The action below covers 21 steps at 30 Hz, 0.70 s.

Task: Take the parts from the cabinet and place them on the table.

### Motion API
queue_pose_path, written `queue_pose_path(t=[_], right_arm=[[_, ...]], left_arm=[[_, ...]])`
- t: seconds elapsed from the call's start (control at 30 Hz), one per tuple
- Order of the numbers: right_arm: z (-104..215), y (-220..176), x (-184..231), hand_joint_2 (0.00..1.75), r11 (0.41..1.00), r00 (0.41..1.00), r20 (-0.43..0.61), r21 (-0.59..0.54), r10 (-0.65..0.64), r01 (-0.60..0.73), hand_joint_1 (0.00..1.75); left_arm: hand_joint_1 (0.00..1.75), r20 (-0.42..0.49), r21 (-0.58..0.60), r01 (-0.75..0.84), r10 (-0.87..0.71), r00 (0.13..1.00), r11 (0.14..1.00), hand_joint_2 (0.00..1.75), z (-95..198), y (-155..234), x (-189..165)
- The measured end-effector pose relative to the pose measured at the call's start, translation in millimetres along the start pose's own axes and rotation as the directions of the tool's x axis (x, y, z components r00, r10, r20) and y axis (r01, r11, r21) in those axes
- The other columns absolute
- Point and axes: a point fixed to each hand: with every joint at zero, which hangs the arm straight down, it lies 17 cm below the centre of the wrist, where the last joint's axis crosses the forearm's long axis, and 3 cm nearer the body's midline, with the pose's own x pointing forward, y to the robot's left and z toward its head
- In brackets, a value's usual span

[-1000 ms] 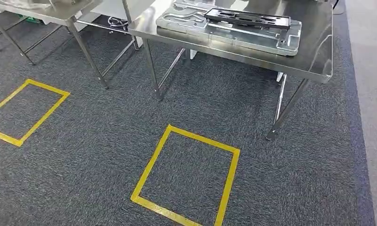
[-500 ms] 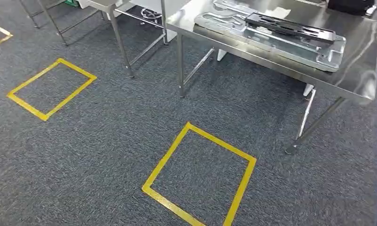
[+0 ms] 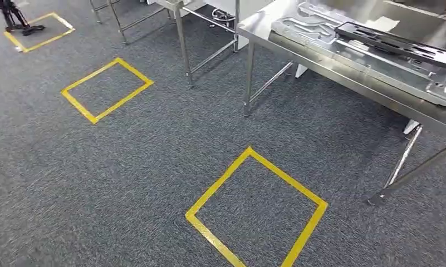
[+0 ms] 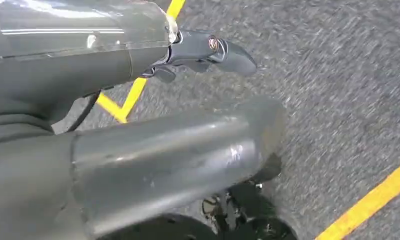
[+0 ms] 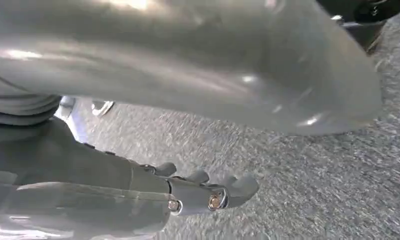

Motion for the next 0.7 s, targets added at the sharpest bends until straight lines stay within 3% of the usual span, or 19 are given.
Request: queue_pose_path(t=[0.7], right_arm=[[-0.1,-1.4,-0.5,0.0,0.999,0.999,0.0,0.021,0.034,-0.034,0.0]], left_arm=[[0.0,-0.004,0.013,0.003,-0.003,1.0,1.0,0.0,-0.6,4.3,-0.9]])
